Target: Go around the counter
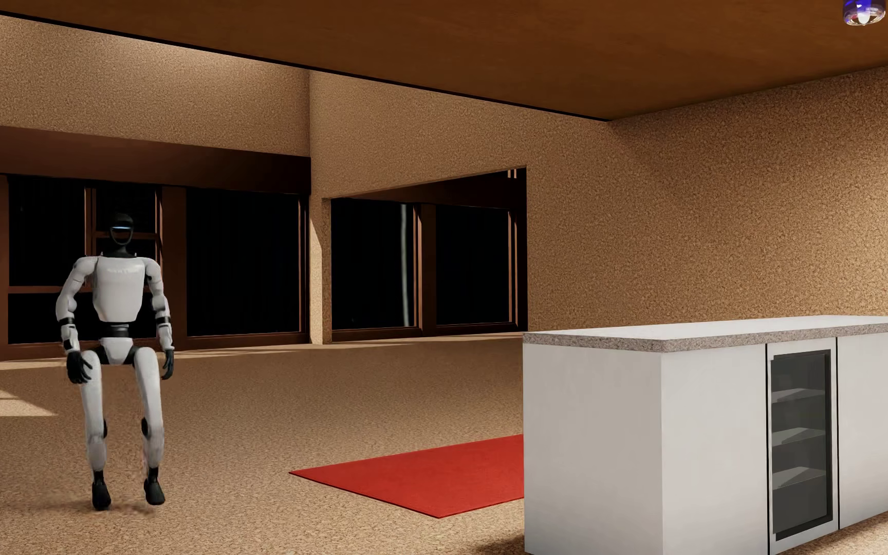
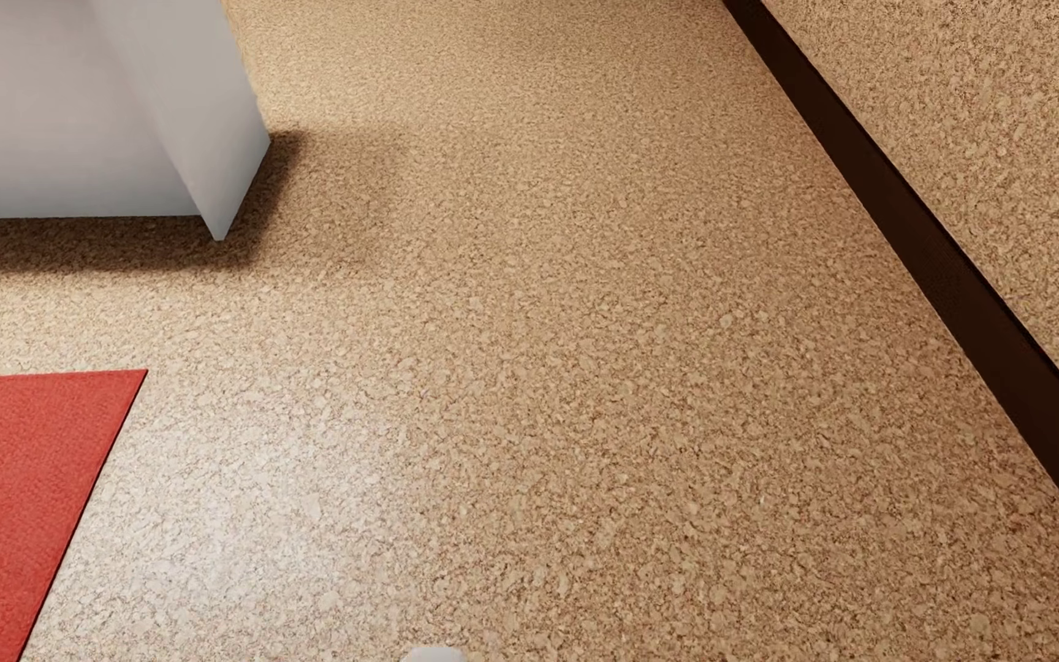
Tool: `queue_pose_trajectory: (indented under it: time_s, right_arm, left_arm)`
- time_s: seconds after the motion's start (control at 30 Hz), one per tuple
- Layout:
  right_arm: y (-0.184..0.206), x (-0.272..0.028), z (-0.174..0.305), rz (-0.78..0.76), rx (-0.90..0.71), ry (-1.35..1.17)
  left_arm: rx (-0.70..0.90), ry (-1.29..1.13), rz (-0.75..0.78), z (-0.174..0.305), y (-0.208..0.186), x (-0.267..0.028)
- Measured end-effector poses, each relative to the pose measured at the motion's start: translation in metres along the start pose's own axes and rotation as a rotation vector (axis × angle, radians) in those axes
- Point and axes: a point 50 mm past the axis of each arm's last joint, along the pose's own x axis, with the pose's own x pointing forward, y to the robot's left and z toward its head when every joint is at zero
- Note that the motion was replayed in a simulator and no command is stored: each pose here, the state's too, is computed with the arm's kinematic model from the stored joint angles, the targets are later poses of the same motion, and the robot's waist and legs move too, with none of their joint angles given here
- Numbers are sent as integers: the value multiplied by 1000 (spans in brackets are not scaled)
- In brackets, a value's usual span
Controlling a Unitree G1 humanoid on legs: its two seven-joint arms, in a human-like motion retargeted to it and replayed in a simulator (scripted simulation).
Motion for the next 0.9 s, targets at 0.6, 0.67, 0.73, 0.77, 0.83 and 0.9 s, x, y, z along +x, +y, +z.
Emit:
queue_pose_trajectory:
  time_s: [0.6, 0.67, 0.73, 0.77, 0.83, 0.9]
  right_arm:
    - [57, -23, -65, 120, 75, 239]
    - [62, -29, -72, 140, 60, 256]
    - [66, -33, -80, 150, 58, 286]
    - [64, -34, -84, 144, 59, 305]
    - [46, -28, -81, 85, 83, 307]
    - [26, -17, -63, 33, 84, 245]
  left_arm:
    - [-37, -254, 103, 71, 36, 1]
    - [-56, -279, 137, 80, 47, 1]
    - [-93, -223, 136, 64, 43, 3]
    - [-89, -166, 110, 50, 34, 5]
    - [-57, -84, 62, 25, 18, 4]
    - [-22, -34, 22, 8, 6, 0]
